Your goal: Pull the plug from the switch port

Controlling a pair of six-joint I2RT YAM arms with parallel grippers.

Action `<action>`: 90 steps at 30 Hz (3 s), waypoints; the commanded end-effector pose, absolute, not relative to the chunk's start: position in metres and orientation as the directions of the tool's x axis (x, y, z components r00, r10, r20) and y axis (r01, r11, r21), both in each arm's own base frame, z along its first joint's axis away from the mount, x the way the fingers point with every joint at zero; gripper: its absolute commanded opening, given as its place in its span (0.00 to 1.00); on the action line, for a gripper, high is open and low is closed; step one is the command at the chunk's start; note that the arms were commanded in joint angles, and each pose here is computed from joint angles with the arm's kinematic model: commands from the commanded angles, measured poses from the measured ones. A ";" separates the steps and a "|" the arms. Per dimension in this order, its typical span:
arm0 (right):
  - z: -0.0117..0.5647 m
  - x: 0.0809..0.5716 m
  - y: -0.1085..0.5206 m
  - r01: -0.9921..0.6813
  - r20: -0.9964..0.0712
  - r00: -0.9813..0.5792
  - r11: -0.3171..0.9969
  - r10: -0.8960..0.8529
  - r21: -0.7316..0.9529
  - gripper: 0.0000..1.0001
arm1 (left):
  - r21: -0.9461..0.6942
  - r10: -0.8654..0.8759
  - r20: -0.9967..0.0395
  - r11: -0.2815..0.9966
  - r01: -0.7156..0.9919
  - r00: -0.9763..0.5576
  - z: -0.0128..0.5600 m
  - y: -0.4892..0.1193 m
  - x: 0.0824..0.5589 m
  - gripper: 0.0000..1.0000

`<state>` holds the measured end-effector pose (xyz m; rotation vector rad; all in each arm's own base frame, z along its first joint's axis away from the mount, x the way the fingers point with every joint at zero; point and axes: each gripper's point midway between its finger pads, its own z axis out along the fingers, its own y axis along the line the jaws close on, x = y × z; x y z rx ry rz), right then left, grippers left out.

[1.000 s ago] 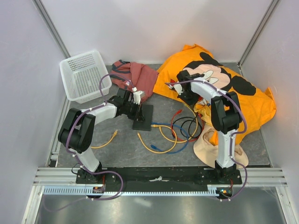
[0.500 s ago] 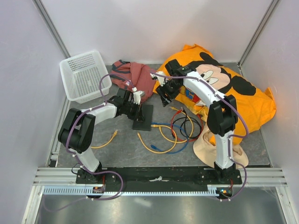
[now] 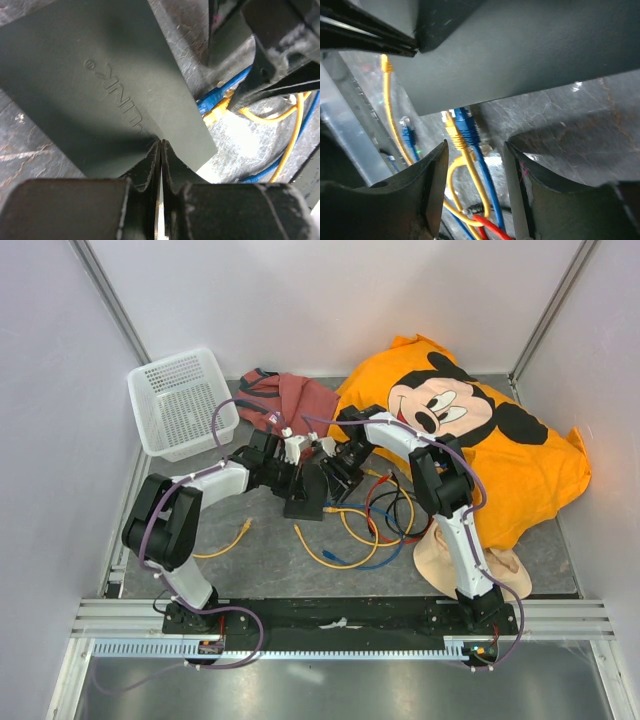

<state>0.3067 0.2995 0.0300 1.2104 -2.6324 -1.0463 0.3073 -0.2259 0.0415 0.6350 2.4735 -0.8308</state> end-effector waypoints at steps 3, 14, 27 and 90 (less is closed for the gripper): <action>0.038 0.305 0.313 -0.623 -0.244 -0.697 0.401 -0.674 0.672 0.53 | -0.344 0.346 -0.556 0.731 0.589 -0.755 0.037 -0.205 0.291 0.08; 0.018 0.296 0.323 -0.529 -0.183 -0.737 0.386 -0.651 0.756 0.52 | -0.326 0.371 -0.560 0.724 0.608 -0.741 0.033 -0.201 0.287 0.09; 0.004 0.311 0.325 -0.555 -0.190 -0.739 0.423 -0.647 0.716 0.47 | -0.335 0.373 -0.543 0.725 0.601 -0.752 0.029 -0.202 0.288 0.10; -0.019 0.347 0.302 -0.704 -0.274 -0.625 0.378 -0.731 0.601 0.40 | -0.334 0.394 -0.527 0.719 0.610 -0.753 0.022 -0.202 0.289 0.10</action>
